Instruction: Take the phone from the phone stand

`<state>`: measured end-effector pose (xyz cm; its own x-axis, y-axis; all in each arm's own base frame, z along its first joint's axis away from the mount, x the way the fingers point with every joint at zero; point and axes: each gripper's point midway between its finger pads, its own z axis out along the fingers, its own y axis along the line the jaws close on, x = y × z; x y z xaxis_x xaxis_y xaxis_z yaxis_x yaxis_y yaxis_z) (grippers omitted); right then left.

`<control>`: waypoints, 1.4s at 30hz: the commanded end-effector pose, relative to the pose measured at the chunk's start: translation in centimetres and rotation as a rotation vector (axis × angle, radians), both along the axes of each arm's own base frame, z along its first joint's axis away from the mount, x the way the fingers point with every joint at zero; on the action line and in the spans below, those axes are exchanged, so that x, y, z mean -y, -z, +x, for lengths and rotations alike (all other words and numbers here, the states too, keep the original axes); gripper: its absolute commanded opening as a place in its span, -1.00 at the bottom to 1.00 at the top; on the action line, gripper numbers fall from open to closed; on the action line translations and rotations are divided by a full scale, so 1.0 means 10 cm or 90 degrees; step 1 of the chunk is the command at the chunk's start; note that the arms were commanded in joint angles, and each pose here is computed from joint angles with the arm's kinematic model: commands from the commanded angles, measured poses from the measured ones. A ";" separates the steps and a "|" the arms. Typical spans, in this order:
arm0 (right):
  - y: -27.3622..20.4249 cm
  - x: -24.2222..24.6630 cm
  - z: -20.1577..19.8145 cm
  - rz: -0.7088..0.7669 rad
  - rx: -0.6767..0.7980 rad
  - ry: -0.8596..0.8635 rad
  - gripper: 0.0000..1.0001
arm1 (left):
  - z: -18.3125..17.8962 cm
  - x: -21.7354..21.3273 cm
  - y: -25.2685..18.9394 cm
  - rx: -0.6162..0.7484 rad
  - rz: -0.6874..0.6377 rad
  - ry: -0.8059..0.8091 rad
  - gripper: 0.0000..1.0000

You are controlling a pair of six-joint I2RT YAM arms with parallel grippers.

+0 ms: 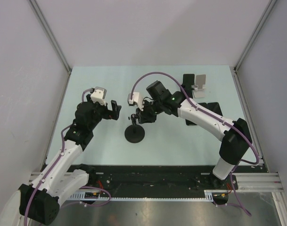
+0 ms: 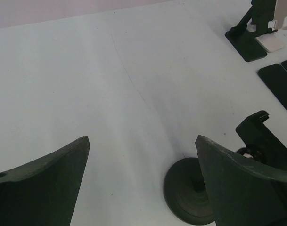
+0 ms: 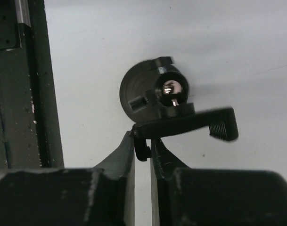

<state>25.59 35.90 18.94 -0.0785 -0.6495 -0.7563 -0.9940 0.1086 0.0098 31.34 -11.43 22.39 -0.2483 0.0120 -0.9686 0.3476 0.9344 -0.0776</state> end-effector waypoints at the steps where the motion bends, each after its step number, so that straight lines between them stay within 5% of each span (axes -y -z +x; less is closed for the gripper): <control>1: -0.24 -0.09 0.05 0.032 0.029 0.012 -0.94 | -0.01 0.06 -0.23 0.039 -0.016 0.020 1.00; 6: -0.37 -0.12 0.37 0.068 0.087 0.112 -1.00 | -0.01 0.06 -0.22 0.037 -0.014 0.017 1.00; 14: -0.55 0.53 1.63 0.083 0.242 0.560 -1.00 | -0.01 0.05 -0.23 0.039 -0.014 0.013 1.00; 20: -0.40 1.11 2.37 0.078 0.232 0.763 -1.00 | -0.01 0.04 -0.24 0.042 -0.014 0.011 1.00; 28: -0.30 1.45 2.70 0.014 0.205 0.867 -1.00 | -0.01 0.03 -0.25 0.045 -0.011 0.005 1.00; 42: -0.30 1.55 2.52 0.001 0.128 0.870 -1.00 | -0.01 0.03 -0.26 0.047 -0.013 0.007 1.00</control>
